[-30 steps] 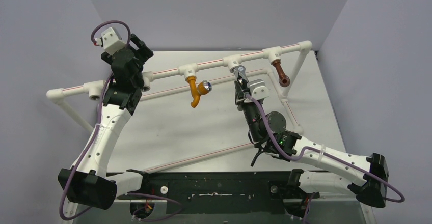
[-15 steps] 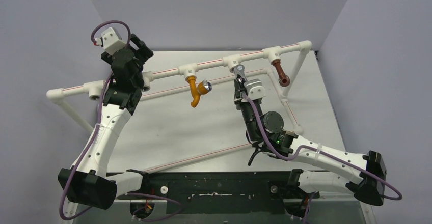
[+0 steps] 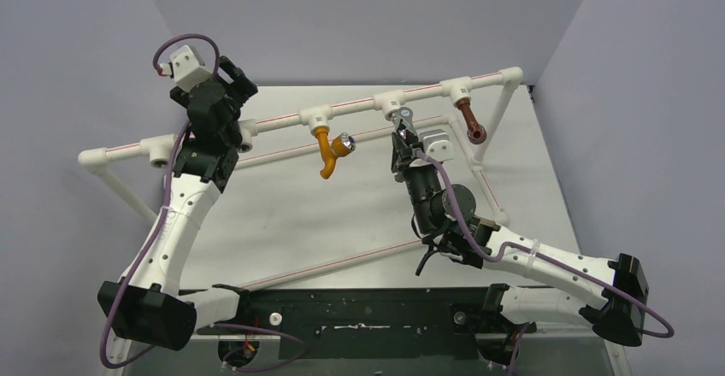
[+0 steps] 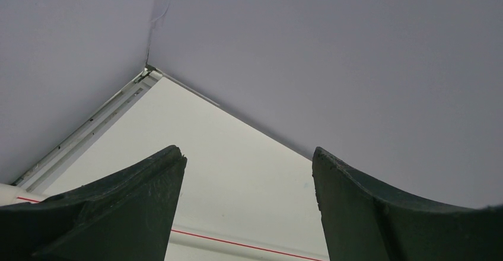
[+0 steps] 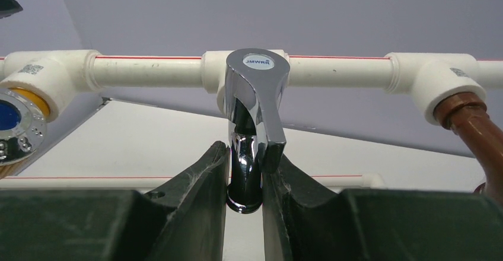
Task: Install the water faucets
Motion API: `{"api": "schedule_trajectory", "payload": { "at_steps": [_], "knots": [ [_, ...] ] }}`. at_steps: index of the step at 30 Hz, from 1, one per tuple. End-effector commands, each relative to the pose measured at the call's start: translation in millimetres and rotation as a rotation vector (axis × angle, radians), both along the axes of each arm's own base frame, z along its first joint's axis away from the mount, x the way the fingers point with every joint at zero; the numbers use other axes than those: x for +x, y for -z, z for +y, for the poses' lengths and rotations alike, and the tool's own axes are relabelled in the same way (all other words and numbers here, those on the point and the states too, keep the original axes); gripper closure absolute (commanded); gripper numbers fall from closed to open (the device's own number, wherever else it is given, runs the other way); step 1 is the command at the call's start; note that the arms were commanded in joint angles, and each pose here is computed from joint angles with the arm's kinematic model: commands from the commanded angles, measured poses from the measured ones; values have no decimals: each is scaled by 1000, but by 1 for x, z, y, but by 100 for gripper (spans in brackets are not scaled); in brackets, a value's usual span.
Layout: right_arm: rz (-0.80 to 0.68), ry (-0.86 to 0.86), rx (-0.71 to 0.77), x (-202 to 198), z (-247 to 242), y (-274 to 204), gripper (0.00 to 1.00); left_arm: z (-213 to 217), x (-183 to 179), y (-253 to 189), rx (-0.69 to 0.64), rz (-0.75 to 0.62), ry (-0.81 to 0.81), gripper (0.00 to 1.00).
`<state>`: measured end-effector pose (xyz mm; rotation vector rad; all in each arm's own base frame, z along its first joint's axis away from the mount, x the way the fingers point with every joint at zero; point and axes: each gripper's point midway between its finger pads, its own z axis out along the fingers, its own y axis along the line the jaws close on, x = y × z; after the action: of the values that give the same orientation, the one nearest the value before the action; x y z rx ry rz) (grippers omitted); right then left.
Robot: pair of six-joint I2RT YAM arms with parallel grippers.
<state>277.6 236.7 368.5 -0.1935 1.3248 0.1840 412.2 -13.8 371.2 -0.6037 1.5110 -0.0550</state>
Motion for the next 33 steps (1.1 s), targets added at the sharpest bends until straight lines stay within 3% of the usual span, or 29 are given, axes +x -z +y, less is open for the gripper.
{"api": "schedule_trajectory", "payload": {
  "at_steps": [1, 17, 33],
  "knots": [
    [-9, -33, 196, 5, 0, -25, 100, -10, -25, 128, 93, 434, 47, 24],
    [110, 31, 624, 16, -18, -12, 100, -9, -26, 126, 89, 420, 45, 24],
    [210, 101, 948, 26, -23, 9, 100, -6, -27, 123, 63, 408, 41, 24]
  ]
}}
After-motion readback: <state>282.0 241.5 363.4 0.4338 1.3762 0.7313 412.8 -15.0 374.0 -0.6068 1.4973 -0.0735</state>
